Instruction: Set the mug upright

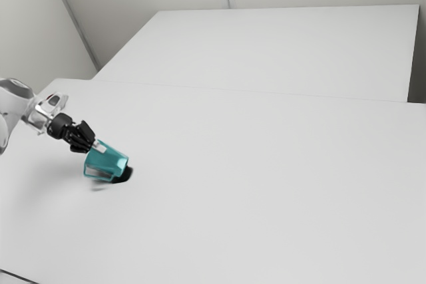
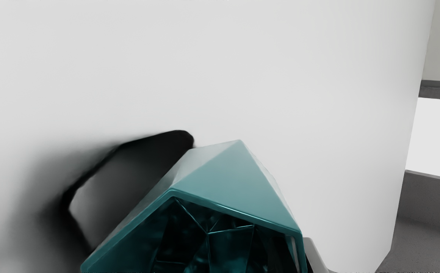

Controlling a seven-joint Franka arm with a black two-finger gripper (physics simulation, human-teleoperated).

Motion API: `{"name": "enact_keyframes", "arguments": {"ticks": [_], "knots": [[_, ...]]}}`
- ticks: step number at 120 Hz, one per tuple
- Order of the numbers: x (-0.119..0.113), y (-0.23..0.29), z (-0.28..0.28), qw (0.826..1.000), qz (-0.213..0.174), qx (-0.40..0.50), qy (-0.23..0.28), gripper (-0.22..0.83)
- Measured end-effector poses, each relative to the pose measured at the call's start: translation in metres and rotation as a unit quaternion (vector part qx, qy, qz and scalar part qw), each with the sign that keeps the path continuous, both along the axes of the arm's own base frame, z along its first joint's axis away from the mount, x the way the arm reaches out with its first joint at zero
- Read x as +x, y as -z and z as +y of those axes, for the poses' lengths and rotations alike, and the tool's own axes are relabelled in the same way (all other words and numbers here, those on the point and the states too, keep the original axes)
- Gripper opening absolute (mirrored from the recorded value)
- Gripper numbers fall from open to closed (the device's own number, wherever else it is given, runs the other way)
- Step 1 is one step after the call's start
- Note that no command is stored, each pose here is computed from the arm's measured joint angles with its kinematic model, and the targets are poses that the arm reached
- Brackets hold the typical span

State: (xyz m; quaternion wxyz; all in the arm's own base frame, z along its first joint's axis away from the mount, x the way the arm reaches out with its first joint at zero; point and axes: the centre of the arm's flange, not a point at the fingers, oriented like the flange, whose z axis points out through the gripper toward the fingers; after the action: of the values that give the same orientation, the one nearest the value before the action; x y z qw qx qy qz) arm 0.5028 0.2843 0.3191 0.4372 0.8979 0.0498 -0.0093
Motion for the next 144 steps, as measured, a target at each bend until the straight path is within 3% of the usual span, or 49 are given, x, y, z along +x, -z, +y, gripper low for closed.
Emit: {"name": "enact_keyframes", "arguments": {"ticks": [48,80,98,144], "knots": [[0.026,-0.046,-0.053,0.994,-0.008,0.074,0.075,-0.17],[0.063,-0.066,-0.135,0.975,-0.016,0.172,0.14,-0.17],[0.081,-0.077,-0.195,0.956,-0.029,0.233,0.179,-0.17],[0.067,-0.068,-0.254,0.914,-0.006,0.355,0.198,-0.17]]}}
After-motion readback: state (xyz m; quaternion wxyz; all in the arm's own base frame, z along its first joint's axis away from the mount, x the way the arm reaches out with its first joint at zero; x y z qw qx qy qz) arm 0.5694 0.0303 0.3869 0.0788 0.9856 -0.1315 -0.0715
